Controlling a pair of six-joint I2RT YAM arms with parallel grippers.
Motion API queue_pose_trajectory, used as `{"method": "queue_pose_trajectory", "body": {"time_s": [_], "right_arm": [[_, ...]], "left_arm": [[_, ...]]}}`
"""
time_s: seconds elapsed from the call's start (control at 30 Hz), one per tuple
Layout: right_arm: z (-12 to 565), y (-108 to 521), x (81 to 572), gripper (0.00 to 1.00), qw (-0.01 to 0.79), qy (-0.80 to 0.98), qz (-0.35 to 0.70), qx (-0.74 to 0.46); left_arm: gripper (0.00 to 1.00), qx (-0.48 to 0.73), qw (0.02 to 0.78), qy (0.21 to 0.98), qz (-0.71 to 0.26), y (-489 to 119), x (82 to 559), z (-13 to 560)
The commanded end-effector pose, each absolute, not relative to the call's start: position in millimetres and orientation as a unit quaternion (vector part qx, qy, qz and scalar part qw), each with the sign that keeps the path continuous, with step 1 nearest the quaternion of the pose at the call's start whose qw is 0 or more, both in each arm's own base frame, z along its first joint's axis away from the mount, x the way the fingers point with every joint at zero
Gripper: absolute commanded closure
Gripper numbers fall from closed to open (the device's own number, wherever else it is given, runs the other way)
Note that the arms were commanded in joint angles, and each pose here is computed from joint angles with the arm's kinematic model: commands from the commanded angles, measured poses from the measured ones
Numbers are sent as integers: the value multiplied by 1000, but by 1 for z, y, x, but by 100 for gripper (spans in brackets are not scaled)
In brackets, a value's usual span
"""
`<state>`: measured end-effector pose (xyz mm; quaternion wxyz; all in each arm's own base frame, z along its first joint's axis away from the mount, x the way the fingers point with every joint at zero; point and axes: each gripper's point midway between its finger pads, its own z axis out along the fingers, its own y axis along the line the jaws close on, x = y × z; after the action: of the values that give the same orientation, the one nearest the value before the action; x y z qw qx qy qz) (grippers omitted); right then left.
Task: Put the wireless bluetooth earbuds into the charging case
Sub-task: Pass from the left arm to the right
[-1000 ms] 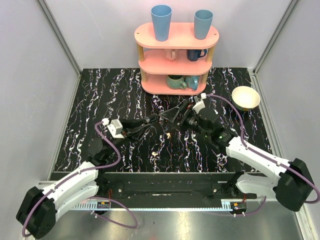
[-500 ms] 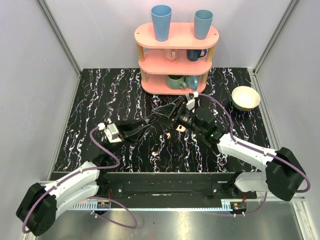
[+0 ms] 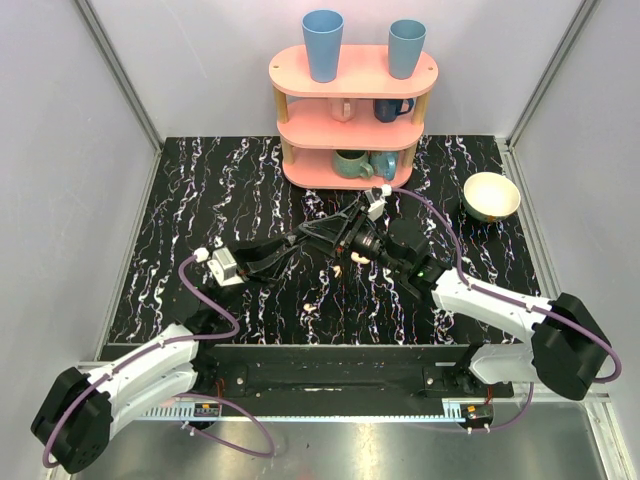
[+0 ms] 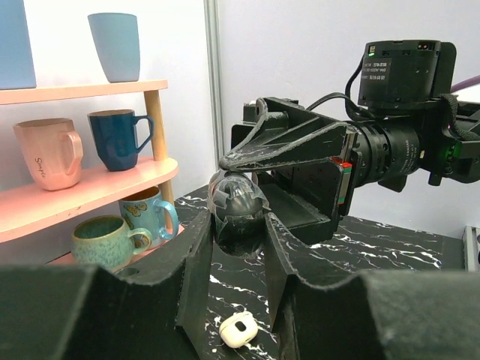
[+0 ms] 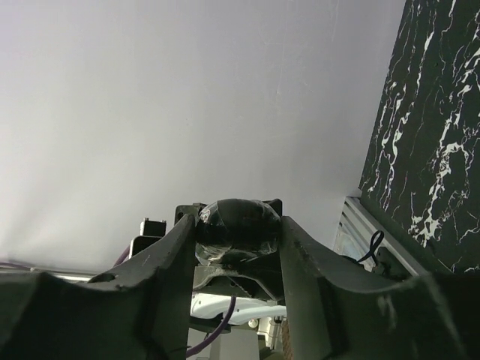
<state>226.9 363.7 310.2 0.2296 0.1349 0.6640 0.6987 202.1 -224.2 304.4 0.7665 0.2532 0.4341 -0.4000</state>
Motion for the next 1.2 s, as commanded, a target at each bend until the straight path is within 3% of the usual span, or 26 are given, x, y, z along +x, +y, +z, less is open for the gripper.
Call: {"method": "queue_pose_trajectory", "body": {"time_s": [0.0, 0.07, 0.2, 0.3, 0.37, 0.73, 0.8, 1.17], "right_arm": [[335, 361, 217, 55, 241, 638, 722, 117], [336, 362, 217, 66, 243, 637, 723, 113], [341, 364, 215, 78, 247, 636, 725, 97], [340, 364, 215, 79, 246, 637, 724, 96], [340, 364, 214, 80, 245, 637, 725, 95], [339, 369, 213, 85, 242, 638, 727, 83], [341, 369, 212, 86, 242, 633, 731, 81], [339, 367, 214, 88, 239, 631, 732, 94]], "left_arm": [[100, 248, 785, 415, -389, -219, 201, 315], [100, 250, 782, 417, -390, -221, 201, 314], [95, 272, 762, 432, -398, -229, 200, 309], [92, 279, 743, 453, -405, -235, 202, 303], [82, 276, 744, 452, -408, -235, 202, 304], [70, 276, 740, 456, -411, -237, 203, 304], [61, 278, 736, 461, -411, -238, 204, 301], [52, 264, 748, 449, -411, -233, 203, 303]]}}
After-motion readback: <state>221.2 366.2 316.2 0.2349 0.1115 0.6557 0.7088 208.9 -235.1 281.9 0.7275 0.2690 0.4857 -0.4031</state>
